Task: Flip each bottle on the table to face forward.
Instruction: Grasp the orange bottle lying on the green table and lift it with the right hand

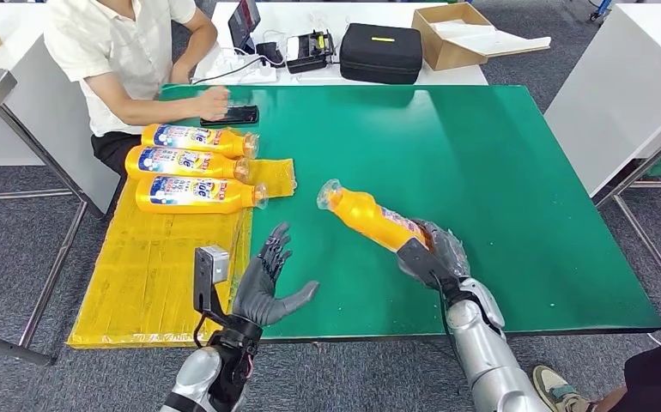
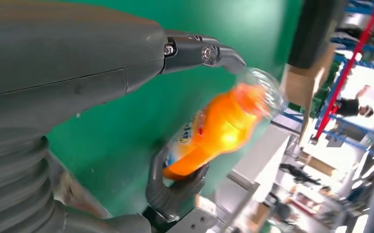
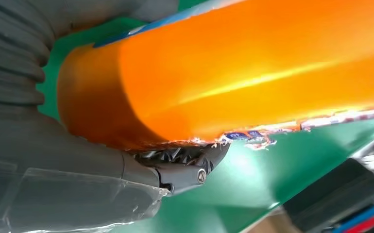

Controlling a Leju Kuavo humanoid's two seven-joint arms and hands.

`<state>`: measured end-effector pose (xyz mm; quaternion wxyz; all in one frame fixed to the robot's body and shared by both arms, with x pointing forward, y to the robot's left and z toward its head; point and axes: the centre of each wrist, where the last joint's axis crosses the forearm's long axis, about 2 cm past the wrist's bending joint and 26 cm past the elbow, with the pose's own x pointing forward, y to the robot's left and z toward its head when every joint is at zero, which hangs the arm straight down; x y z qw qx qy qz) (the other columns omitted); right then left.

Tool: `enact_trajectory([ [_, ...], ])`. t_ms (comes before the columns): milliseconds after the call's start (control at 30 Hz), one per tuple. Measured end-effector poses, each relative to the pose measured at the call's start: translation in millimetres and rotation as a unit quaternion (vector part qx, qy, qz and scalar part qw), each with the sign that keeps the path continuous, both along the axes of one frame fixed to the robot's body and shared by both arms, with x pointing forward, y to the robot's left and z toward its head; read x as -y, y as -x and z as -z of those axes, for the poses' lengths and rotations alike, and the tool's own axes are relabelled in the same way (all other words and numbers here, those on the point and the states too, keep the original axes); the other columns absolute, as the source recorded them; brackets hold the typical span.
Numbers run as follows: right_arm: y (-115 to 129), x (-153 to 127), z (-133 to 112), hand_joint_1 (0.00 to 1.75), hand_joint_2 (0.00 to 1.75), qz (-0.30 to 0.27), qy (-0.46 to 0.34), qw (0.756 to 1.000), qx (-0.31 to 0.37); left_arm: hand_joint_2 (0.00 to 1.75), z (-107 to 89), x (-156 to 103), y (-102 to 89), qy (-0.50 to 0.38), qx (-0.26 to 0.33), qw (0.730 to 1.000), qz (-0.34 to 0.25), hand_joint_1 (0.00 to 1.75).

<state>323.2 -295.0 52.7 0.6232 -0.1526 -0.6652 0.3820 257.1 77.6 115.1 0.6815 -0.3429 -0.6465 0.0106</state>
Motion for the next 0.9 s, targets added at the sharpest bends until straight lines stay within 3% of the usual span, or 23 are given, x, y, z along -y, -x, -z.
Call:
enact_trajectory([
  [367, -9.4, -67.3, -36.9, 1.75, 1.75, -0.112, -0.04, 0.991, 0.06, 1.75, 25.7, -0.6, 1.8, 0.027, -0.058, 0.998, 0.001, 0.0],
  [667, -2.1, -125.2, -57.9, 1.75, 1.75, -0.202, -0.088, 0.972, 0.083, 1.75, 19.8, 1.6, -14.3, 0.056, -0.06, 0.996, -0.038, 0.0],
  [900, 2.5, -140.2, -63.9, 1.75, 1.75, -0.228, -0.092, 0.965, 0.093, 1.75, 14.4, 4.0, -21.2, 0.057, -0.048, 0.996, -0.047, 0.0],
])
